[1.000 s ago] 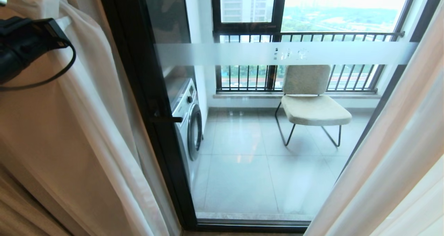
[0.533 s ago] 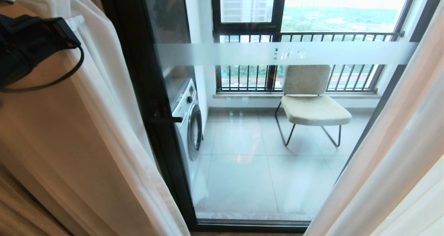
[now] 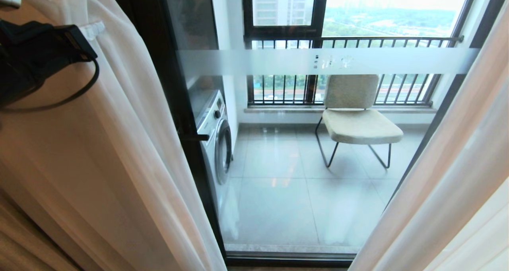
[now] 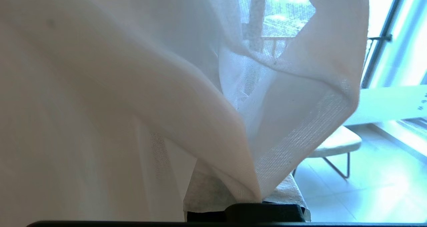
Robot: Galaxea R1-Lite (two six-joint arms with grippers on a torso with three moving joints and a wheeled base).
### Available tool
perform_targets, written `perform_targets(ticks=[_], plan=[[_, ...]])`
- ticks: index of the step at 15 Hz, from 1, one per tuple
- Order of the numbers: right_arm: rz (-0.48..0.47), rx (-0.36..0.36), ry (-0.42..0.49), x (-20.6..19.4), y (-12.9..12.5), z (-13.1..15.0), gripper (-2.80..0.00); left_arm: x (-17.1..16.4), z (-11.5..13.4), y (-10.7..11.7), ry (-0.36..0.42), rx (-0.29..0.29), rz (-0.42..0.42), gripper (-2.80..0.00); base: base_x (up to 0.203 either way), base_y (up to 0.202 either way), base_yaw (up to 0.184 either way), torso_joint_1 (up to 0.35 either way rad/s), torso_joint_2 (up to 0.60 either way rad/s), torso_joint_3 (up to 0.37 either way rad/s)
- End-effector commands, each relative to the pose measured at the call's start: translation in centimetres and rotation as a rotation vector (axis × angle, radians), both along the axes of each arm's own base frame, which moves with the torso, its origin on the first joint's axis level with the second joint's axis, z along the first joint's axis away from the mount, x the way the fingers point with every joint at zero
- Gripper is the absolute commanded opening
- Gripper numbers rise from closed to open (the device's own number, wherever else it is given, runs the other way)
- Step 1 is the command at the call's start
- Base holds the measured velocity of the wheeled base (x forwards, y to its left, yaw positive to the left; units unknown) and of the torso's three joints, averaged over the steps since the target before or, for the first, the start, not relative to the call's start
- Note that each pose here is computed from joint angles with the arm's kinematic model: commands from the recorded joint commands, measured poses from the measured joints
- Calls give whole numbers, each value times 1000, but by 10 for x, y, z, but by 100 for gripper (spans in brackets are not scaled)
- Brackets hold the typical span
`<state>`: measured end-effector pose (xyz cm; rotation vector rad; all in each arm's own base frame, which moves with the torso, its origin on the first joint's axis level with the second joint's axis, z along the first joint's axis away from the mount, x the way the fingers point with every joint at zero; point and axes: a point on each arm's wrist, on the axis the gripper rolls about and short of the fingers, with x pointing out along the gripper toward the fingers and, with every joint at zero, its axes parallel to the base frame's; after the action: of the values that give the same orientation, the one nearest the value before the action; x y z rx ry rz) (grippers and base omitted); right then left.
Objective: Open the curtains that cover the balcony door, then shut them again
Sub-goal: Close the inner curtains on both sides
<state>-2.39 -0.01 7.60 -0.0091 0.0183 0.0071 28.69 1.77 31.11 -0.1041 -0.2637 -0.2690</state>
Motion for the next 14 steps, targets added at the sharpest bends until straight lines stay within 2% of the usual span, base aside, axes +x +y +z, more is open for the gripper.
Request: perform_targets(ticks=[1,3,14], plan=[[1,0,0,0,0,0,-280,-4,1,-2,-5,2,-15,-280,-2,-53,-4,2,6,2],[1,0,2,0,0,0,-280,-5,1,-6,-8,2,-27,-280,-1,-104,5,-2,2,1],[1,0,1,0,0,0,-280,-6,-2,-8,2,1,-36,-280,0,-189,1,2,2,3]])
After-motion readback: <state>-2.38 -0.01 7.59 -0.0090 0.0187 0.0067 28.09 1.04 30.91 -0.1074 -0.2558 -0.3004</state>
